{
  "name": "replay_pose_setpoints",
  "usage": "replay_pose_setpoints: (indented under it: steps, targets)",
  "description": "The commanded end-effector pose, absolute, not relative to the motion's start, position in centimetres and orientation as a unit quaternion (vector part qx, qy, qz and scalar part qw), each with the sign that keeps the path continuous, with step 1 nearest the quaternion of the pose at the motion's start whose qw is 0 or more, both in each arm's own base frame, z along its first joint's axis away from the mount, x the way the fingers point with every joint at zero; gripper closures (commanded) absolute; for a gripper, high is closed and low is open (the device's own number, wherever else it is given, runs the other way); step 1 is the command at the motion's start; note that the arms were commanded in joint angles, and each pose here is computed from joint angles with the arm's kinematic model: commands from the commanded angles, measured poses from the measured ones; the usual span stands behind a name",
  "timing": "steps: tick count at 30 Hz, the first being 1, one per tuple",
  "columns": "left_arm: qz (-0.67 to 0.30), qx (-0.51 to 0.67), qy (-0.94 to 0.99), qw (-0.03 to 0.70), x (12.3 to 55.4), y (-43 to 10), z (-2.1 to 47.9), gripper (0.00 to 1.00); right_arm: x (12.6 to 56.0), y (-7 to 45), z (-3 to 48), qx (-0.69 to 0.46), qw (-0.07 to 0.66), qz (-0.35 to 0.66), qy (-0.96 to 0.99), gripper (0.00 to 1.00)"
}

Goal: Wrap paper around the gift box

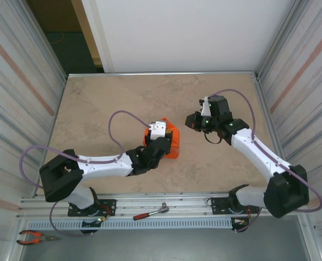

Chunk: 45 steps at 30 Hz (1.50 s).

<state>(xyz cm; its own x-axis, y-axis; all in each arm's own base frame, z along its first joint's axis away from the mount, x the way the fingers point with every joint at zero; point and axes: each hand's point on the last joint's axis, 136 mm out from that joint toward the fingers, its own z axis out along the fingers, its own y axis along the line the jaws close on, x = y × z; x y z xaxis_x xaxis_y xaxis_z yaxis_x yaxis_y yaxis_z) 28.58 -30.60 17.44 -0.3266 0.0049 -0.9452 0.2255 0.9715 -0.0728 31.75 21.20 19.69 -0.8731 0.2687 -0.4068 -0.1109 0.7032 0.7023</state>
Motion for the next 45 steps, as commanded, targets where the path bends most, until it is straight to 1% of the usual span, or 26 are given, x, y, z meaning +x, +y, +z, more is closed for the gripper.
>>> replay_pose_setpoints:
  steps: [1, 10, 13, 18, 21, 24, 27, 36, 45]
  targets:
    - [-0.025, 0.124, 0.854, 0.505, 26.8, -28.4, 10.4, 0.50, 32.9, 22.8, 20.6, 0.024, 0.231, 0.408, 0.883, 1.00]
    - [-0.024, 0.127, 0.854, 0.504, 26.9, -28.5, 10.3, 0.50, 35.2, 25.9, 18.9, 0.017, 0.176, 0.445, 0.878, 1.00]
    - [-0.024, 0.128, 0.854, 0.503, 26.9, -28.6, 10.2, 0.50, 35.4, 27.5, 18.1, 0.005, 0.143, 0.459, 0.877, 1.00]
    - [-0.022, 0.128, 0.856, 0.501, 26.9, -28.7, 10.2, 0.50, 33.8, 30.3, 16.8, -0.025, 0.098, 0.465, 0.880, 1.00]
    - [-0.019, 0.125, 0.856, 0.501, 27.0, -28.5, 10.2, 0.50, 32.3, 30.9, 16.3, -0.038, 0.080, 0.467, 0.880, 1.00]
    - [-0.017, 0.123, 0.857, 0.500, 27.0, -28.4, 10.1, 0.51, 30.8, 31.1, 16.1, -0.045, 0.063, 0.473, 0.878, 1.00]
    - [-0.016, 0.120, 0.859, 0.498, 26.9, -28.3, 10.0, 0.51, 29.8, 30.4, 16.4, -0.049, 0.064, 0.470, 0.879, 1.00]
    - [-0.014, 0.109, 0.862, 0.495, 27.0, -27.9, 9.8, 0.51, 28.9, 27.8, 16.5, -0.027, 0.084, 0.449, 0.889, 1.00]
    - [-0.014, 0.105, 0.863, 0.493, 27.1, -28.0, 9.6, 0.51, 27.6, 27.5, 15.7, -0.025, 0.065, 0.436, 0.897, 1.00]
